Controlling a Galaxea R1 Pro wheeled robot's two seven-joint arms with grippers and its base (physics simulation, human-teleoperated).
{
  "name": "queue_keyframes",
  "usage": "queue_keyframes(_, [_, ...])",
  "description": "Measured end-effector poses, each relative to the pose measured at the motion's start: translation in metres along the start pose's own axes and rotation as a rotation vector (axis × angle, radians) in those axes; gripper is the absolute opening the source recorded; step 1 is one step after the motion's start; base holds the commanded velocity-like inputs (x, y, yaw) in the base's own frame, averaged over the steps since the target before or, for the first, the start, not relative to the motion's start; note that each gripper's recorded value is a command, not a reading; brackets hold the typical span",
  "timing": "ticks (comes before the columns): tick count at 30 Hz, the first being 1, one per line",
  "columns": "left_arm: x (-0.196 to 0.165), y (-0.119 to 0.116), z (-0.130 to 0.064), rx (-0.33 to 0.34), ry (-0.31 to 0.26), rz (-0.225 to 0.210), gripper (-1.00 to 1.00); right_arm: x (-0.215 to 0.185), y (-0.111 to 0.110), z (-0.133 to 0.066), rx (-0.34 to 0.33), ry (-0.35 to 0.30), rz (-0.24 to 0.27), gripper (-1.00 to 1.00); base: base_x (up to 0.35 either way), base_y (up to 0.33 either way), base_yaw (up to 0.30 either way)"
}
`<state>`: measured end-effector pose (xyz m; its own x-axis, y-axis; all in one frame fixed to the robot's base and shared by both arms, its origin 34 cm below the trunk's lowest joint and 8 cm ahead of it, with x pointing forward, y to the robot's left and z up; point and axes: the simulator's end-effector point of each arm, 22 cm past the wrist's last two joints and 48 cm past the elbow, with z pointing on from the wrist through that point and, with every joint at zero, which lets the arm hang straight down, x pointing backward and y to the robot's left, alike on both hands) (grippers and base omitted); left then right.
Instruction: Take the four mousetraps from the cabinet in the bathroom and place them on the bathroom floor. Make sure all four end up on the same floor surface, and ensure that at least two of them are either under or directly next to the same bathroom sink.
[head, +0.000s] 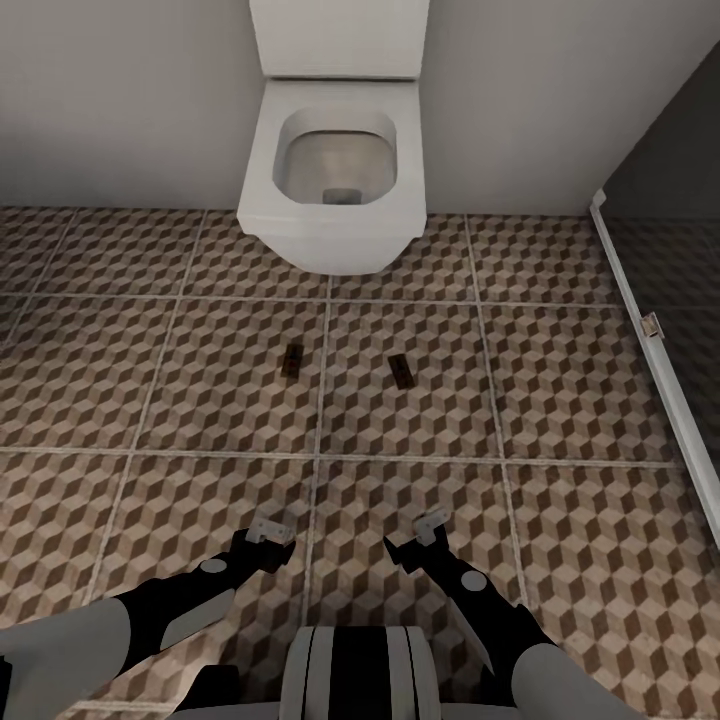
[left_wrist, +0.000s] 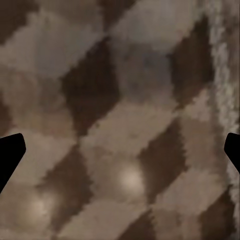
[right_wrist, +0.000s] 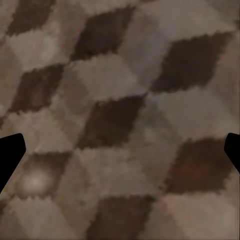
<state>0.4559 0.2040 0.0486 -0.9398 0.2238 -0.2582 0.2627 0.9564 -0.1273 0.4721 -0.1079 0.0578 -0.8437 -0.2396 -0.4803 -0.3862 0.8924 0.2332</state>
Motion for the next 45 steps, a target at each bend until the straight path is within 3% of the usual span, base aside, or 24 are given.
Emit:
queue_keyframes(25, [-0.001,-0.003,0.0,0.006,-0.002,-0.001,1.0,0.0,0.0,0.0,0.0,0.0,0.0,1.0,0.0,0.0,0.0])
queue_keyframes(32, [-0.016,-0.001,-0.008,-0.001,-0.029,0.005,1.0,-0.017,-0.002,-0.005,0.006,-0.025,-0.012,1.0,0.0,0.0,0.0])
queue_keyframes(45, [-0.031,-0.003,-0.035,-0.002,-0.029,0.005,1.0,-0.037,0.002,-0.027,0.006,-0.025,-0.012,1.0,0.0,0.0,0.0])
